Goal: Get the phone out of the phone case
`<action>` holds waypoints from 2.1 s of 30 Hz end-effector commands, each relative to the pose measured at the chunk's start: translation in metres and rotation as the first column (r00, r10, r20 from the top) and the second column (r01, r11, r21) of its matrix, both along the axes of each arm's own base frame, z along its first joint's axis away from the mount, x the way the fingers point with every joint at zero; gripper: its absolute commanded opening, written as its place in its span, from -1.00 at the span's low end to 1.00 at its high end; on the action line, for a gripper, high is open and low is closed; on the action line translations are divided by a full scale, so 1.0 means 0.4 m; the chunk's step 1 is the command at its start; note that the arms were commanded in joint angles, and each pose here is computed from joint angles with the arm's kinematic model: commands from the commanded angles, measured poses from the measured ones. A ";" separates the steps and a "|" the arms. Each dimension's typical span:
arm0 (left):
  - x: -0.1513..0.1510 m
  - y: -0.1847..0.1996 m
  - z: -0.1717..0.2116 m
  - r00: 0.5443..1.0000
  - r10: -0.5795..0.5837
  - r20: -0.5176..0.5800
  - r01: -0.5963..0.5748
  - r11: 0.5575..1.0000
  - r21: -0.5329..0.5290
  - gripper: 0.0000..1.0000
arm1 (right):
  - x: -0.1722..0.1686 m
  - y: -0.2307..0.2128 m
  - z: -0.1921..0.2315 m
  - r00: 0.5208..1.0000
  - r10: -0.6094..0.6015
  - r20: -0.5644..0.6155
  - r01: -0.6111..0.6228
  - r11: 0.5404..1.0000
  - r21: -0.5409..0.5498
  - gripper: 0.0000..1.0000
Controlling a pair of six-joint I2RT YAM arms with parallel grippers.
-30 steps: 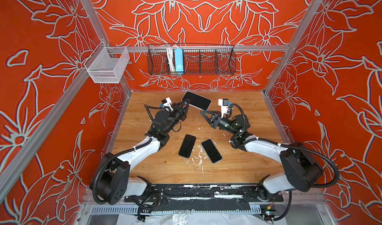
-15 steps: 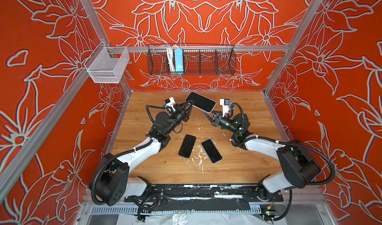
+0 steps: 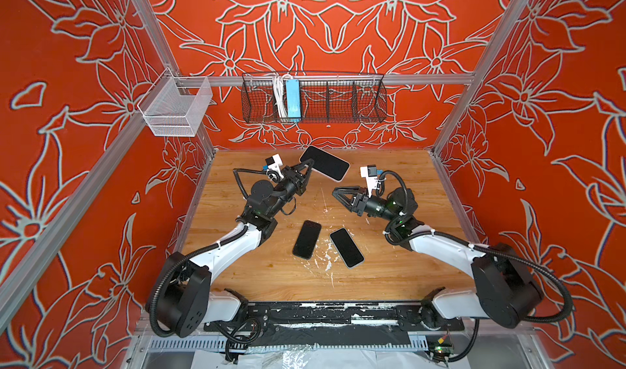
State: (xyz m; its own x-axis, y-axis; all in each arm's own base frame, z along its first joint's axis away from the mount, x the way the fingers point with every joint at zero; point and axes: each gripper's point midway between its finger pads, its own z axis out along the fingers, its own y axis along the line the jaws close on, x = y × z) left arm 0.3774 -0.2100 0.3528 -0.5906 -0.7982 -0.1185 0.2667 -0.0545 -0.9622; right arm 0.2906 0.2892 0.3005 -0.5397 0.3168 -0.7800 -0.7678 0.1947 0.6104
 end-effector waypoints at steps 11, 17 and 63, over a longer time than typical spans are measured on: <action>-0.024 0.000 0.090 0.990 -0.020 0.136 0.024 0.999 -0.027 -1.00 | -0.035 -0.004 0.074 0.998 0.048 0.031 -0.050 0.997 0.066 -0.39; -0.026 0.001 0.084 0.990 -0.018 0.136 0.021 1.000 -0.021 -1.00 | -0.027 0.004 0.109 0.998 0.052 0.039 -0.056 0.992 0.117 -0.52; -0.032 0.009 0.052 0.991 -0.001 0.132 0.004 1.000 -0.020 -1.00 | 0.043 0.021 0.148 0.998 0.031 -0.055 -0.011 0.947 0.321 -0.49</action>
